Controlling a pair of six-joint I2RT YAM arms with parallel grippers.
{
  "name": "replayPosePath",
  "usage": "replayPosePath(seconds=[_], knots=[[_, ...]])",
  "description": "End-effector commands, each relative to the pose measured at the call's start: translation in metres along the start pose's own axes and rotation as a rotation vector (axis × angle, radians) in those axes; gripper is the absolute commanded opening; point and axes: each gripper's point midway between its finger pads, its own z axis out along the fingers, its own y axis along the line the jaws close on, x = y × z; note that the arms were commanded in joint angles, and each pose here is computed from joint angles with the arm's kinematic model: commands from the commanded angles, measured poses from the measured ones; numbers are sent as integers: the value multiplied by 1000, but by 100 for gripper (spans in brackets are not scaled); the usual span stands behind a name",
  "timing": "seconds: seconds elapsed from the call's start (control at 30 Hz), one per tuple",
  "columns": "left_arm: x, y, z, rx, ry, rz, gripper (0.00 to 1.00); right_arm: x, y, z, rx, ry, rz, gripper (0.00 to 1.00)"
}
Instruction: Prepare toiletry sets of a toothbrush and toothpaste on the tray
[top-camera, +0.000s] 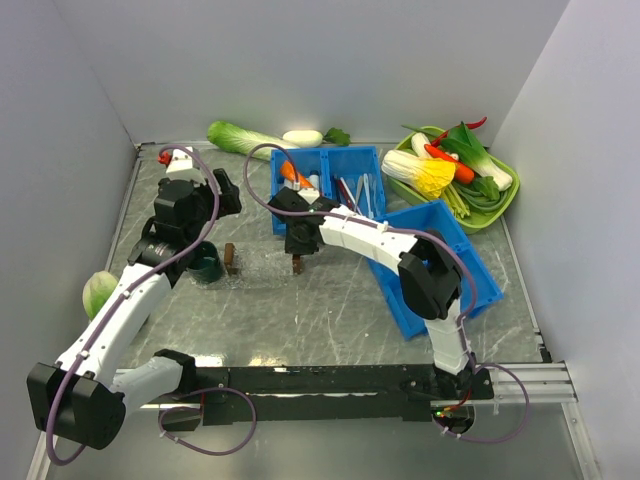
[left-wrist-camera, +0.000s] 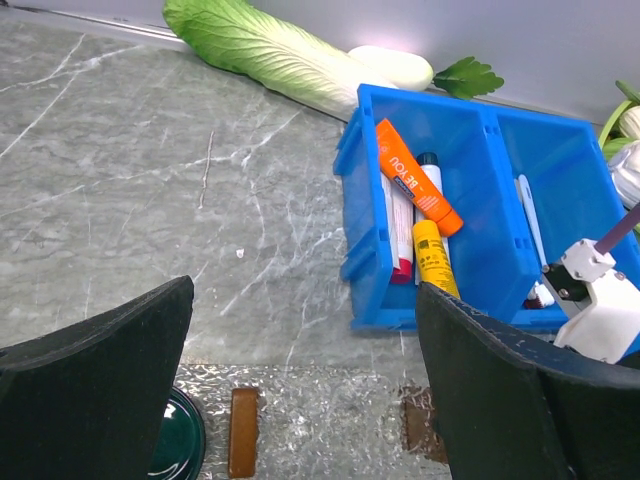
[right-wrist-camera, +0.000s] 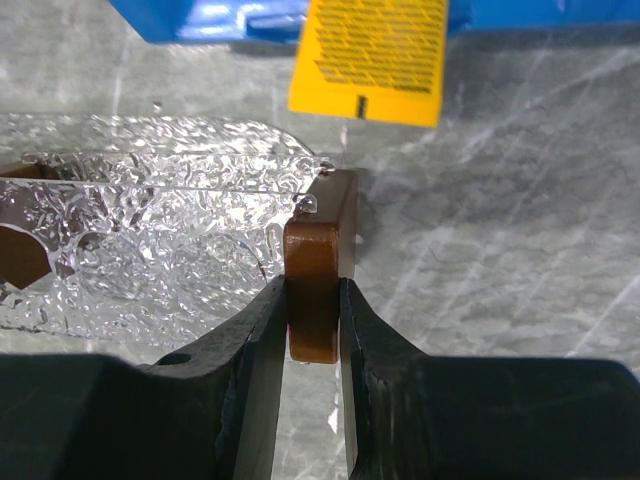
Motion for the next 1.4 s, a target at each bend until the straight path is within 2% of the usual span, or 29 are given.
replayPosePath(seconds=[0.0,1.07,1.17,1.2,1.37], knots=[[-16,1,-5,-4,-50,-12,96,-20,29,-9,-81,-54,12,0],[-13,-6,-4,28,-39,-17,97,-11,39,-4,-70,-27,-19,0],[-13,-5,-4,26,-38,-19,96,-10,39,-5,-75,-27,-21,11],[-12,-5,-4,26,-38,-19,96,-11,41,-7,-81,-32,-24,20],[-12,-5,-4,26,-37,-20,96,-13,41,-10,-98,-45,-13,36]])
